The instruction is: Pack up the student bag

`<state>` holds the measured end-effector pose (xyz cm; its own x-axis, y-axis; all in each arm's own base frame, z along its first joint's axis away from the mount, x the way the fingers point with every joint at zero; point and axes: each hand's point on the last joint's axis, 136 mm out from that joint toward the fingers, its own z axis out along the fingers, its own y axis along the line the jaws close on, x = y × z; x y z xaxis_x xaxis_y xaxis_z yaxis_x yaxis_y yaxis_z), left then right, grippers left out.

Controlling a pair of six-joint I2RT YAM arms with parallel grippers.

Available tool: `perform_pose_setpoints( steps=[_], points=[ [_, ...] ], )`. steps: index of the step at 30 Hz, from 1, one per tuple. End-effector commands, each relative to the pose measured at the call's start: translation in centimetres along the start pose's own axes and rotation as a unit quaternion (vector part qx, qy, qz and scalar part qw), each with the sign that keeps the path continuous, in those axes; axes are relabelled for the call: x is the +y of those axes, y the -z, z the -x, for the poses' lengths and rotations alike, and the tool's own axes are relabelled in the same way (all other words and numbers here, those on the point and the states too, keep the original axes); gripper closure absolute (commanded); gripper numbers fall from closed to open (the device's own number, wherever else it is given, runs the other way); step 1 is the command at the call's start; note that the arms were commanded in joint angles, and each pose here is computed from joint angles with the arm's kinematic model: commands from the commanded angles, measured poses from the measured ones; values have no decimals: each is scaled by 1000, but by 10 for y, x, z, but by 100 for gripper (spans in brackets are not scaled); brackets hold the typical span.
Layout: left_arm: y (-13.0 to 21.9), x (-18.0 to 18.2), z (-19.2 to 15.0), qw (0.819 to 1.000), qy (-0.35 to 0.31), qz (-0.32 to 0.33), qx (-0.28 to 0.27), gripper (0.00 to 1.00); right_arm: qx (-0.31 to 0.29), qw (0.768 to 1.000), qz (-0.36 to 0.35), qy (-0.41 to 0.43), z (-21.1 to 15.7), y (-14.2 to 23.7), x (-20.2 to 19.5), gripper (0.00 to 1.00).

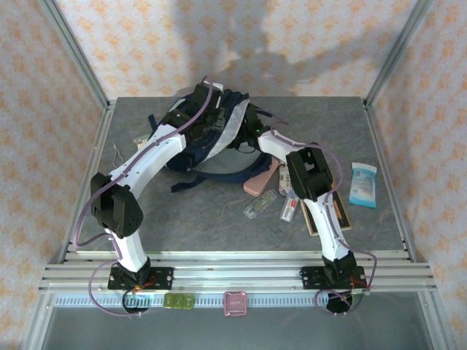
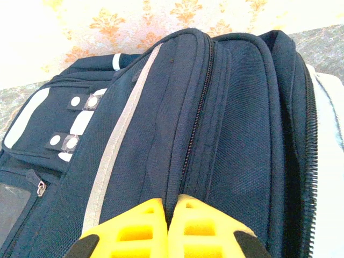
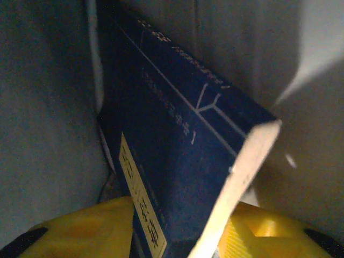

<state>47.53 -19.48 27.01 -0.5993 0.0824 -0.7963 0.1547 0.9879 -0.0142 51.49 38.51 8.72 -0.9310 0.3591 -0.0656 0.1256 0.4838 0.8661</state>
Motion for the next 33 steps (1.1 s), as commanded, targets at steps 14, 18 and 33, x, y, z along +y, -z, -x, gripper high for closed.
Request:
perform_pose_setpoints(
  steps=[14,18,33],
  points=[
    [29,-14,34,996,39,-48,-66,100,-33,999,31,1,10,-18,22,100],
    [26,-22,30,996,40,-60,-61,100,-23,996,91,-2,5,-39,43,100],
    [7,30,12,994,71,45,-65,100,-54,998,-6,40,-7,58,4,55]
  ],
)
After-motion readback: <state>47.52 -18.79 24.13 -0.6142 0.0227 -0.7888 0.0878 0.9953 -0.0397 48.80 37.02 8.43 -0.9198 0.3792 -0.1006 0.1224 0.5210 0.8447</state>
